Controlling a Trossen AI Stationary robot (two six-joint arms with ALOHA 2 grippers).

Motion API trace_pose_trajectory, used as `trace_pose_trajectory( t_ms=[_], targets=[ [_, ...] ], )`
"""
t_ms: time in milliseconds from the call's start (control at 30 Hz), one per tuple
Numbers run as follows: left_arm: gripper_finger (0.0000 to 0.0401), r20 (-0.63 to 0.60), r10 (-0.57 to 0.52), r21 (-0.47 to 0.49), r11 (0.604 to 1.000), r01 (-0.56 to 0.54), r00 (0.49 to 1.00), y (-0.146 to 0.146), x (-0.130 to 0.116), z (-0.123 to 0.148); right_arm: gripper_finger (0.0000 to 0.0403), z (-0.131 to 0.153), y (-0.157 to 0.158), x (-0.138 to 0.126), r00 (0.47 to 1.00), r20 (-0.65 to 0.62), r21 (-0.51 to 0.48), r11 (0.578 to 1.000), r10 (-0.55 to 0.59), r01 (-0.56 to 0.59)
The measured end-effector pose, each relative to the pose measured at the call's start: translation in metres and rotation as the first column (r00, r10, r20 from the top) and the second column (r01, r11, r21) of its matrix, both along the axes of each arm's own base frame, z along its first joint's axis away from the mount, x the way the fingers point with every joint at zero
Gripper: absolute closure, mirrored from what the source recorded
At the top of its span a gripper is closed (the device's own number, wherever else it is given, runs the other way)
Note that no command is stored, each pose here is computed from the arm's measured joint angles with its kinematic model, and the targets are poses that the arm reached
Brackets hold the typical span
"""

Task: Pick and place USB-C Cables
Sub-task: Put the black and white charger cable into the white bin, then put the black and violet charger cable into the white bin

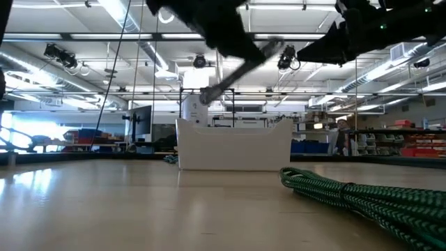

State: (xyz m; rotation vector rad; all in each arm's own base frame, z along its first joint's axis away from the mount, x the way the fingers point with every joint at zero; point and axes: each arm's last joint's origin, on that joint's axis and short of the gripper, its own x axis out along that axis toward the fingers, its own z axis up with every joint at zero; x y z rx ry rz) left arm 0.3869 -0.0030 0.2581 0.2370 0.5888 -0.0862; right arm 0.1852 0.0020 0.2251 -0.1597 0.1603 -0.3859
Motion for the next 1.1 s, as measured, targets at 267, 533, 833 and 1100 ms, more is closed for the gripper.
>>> trace_pose_trajectory(
  t_ms=[267, 533, 833, 1100],
  targets=[
    [0.0354, -0.17, 0.071, -0.027, 0.997, -0.077, 0.983, 0.026, 0.009, -0.043, 0.0241, -0.001, 0.001, 0.003, 1.0, 0.014, 0.026, 1.0, 0.015, -0.015],
    [0.032, -0.287, 0.15, -0.08, 0.98, -0.18, 0.946, 0.041, 0.003, -0.057, 0.0241, -0.001, 0.002, 0.005, 0.999, 0.028, 0.03, 0.999, 0.032, -0.033],
    [0.0243, -0.348, 0.174, -0.088, 0.972, -0.217, 0.921, 0.046, -0.008, -0.046, 0.0241, 0.0, 0.002, 0.005, 0.999, 0.042, 0.04, 0.999, 0.031, -0.032],
    [0.023, -0.383, 0.371, -0.053, 0.906, -0.421, 0.846, 0.012, -0.05, 0.019, 0.0241, 0.001, 0.0, 0.005, 0.999, 0.048, 0.046, 0.999, 0.018, -0.02]
  ],
)
